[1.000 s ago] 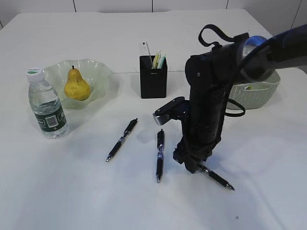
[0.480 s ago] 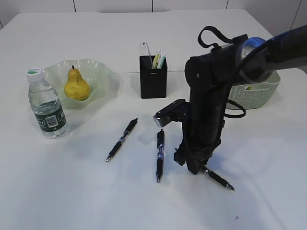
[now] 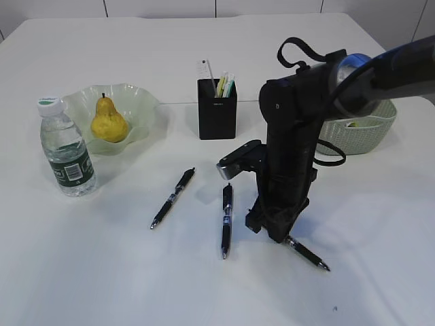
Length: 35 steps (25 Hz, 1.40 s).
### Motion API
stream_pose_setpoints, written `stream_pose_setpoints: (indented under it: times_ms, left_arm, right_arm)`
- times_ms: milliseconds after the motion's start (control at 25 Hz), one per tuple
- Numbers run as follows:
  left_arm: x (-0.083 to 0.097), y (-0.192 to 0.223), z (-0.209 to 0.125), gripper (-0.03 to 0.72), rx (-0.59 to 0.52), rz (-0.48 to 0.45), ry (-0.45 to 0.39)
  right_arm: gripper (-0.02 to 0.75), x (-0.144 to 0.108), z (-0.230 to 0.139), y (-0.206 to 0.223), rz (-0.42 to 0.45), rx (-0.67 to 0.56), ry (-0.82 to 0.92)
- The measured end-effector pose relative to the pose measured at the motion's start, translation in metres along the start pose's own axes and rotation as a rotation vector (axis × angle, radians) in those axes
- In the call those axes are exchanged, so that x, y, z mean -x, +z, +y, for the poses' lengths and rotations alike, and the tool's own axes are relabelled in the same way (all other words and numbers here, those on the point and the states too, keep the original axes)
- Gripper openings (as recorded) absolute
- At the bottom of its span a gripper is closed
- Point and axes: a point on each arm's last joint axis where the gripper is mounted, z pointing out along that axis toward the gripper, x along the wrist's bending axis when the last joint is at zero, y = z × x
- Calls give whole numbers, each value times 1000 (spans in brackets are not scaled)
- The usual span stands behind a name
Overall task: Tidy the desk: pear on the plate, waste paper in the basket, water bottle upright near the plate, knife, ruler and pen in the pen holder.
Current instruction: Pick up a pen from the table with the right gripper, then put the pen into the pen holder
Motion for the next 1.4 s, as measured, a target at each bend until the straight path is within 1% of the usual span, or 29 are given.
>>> stream_pose_setpoints:
  times_ms: [240,360,480,760,1000,1120,1200,1360,1400]
  left_arm:
    - [0,0,0,242,0,0,0]
    - [0,0,0,241,0,0,0]
    - [0,0,0,240,0,0,0]
    - [0,0,0,240,0,0,0]
    - [0,0,0,240,0,0,0]
    - [0,0,0,240,0,0,0]
    - [0,0,0,240,0,0,0]
    - [0,0,0,240,0,0,0]
    - [0,0,0,240,0,0,0]
  right_arm:
    - [163,1,5,-3,10,-28,1]
    - [141,2,10,-7,19,-50,10]
    - [134,5,20,-23,8,-8,15]
    - [134,11,47,-75,-42,174,45]
    - [134,13,61,-118,-77,331,75]
    - [134,15,72,-133,-93,479,106]
    - [134,17,81,-140,-109,599,125]
    - [134,22,96,-150,-156,816,138]
    - [134,23,98,-151,-169,851,136]
